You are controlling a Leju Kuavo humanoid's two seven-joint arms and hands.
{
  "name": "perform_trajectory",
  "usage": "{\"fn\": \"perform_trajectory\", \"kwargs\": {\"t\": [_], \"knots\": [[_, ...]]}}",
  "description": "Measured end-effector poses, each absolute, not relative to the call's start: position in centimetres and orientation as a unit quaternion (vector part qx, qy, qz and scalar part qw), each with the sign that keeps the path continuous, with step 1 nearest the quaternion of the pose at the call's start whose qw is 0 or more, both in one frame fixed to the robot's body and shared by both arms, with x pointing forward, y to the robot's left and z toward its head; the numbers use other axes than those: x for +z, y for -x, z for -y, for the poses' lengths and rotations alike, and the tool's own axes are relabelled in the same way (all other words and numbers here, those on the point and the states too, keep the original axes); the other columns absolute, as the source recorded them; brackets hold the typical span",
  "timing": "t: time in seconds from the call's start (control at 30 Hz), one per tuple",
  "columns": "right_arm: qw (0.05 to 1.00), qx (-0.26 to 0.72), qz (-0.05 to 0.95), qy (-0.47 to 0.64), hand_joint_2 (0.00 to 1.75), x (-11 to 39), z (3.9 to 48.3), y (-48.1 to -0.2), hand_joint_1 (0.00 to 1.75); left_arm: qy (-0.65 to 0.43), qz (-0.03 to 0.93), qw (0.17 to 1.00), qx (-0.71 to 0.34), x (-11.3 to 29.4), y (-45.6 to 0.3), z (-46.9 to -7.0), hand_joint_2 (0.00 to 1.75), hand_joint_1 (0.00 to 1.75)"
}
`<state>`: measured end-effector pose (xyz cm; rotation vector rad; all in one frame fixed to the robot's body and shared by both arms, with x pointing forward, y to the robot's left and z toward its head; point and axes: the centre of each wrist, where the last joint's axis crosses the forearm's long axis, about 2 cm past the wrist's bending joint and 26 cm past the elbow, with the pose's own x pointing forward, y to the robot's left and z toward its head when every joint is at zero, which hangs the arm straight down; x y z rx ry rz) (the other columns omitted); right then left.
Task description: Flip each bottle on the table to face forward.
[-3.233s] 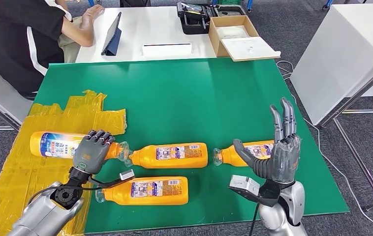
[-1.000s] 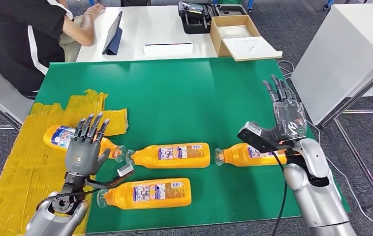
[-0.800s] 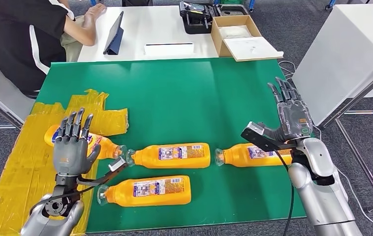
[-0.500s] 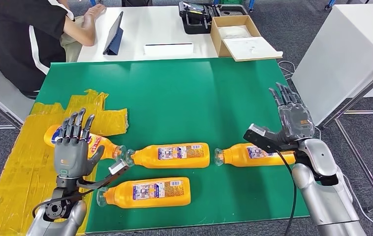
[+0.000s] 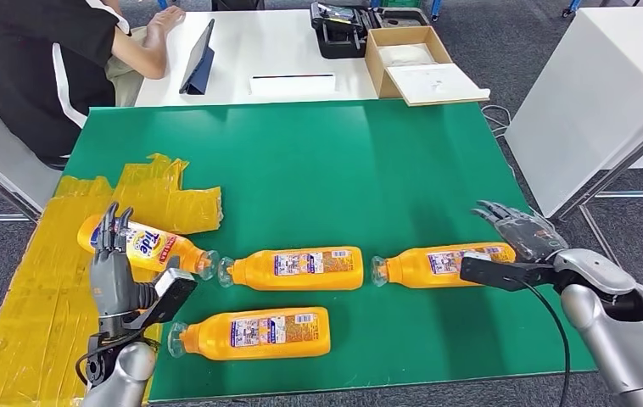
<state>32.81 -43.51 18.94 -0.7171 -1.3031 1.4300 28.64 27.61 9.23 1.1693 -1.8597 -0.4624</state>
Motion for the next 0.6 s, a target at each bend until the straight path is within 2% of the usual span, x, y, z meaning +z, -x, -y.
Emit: {"fn": "perform_trajectory", "kwargs": {"t": [0.27, 0.6], "knots": [[0.517, 0.623, 0.512, 0.286, 1.75, 19.8, 45.8, -32.5, 0.00, -0.455, 0.751, 0.445, -0.176, 9.1, -29.3, -27.1, 1.75, 0.00], [0.509, 0.641, 0.489, 0.303, 1.75, 19.2, 45.7, -32.9, 0.00, -0.452, 0.751, 0.449, -0.176, 9.0, -29.5, -26.9, 1.75, 0.00]]}}
